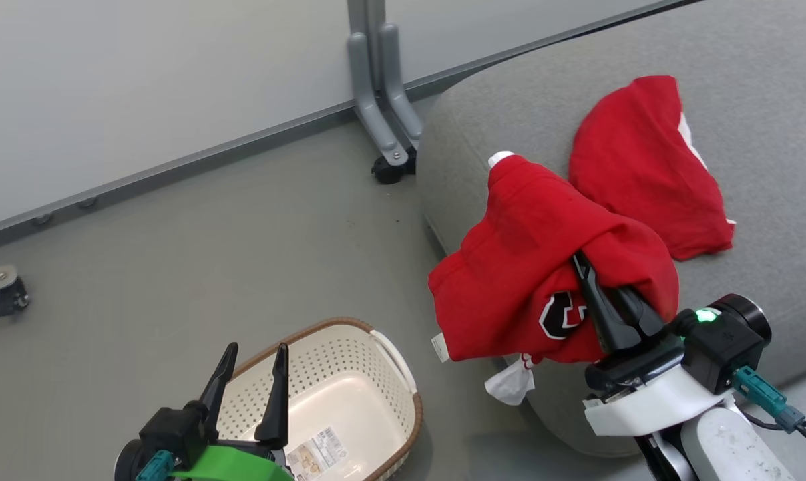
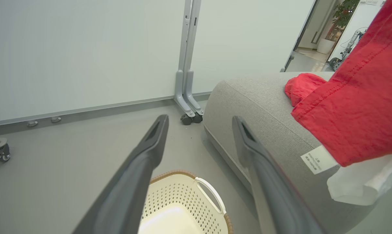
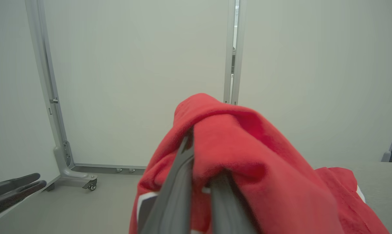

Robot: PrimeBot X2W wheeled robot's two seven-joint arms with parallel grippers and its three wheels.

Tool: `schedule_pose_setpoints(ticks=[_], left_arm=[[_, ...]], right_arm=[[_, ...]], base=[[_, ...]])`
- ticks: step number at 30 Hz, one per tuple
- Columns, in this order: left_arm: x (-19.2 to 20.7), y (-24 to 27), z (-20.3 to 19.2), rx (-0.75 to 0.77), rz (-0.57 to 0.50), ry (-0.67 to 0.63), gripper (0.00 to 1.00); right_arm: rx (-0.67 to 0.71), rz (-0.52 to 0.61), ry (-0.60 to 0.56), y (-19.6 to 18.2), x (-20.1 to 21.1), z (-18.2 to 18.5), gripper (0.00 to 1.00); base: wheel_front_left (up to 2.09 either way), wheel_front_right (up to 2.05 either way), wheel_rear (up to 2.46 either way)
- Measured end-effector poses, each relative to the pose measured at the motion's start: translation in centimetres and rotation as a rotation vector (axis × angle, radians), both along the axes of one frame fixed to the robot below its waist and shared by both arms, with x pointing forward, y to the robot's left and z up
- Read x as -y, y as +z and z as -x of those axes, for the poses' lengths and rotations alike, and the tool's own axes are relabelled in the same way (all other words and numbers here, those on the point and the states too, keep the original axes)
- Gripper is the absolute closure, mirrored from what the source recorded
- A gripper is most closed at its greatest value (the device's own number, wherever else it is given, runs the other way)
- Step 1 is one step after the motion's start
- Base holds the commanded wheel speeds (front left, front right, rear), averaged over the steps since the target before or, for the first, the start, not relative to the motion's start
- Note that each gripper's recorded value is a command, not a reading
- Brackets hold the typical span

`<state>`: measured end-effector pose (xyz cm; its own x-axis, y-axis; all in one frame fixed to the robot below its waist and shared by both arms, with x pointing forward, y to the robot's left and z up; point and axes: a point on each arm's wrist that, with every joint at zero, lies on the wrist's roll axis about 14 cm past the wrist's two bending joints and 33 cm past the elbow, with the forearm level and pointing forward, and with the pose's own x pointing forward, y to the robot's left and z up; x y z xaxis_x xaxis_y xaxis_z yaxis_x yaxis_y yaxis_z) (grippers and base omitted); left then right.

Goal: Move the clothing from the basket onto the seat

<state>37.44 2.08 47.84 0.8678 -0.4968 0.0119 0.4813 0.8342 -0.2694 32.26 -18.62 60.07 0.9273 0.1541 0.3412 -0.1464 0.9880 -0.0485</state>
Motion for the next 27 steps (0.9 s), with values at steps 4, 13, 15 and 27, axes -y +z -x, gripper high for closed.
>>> schedule_pose_setpoints(ticks=[4, 13, 15, 27], left_arm=[[2.7, 0.1, -0.3, 0.004, 0.004, -0.079, 0.00], [9.4, 0.2, -0.6, 0.016, 0.019, -0.289, 0.00], [10.3, -0.3, -0.5, 0.004, 0.018, -0.323, 0.00], [12.2, -1.3, -0.6, -0.026, 0.030, -0.389, 0.00]], right_arm=[[-0.007, 0.002, -0.088, -0.2, 2.4, 1.3, 1.00], [-0.027, 0.000, -0.320, -0.6, 8.1, 4.6, 1.00], [-0.041, 0.001, -0.356, -1.0, 8.8, 5.0, 1.00], [-0.073, 0.008, -0.432, -1.6, 10.2, 5.8, 1.00]], base=[[0.00, 0.00, 0.00], [0.00, 0.00, 0.00], [0.00, 0.00, 0.00], [0.00, 0.00, 0.00]])
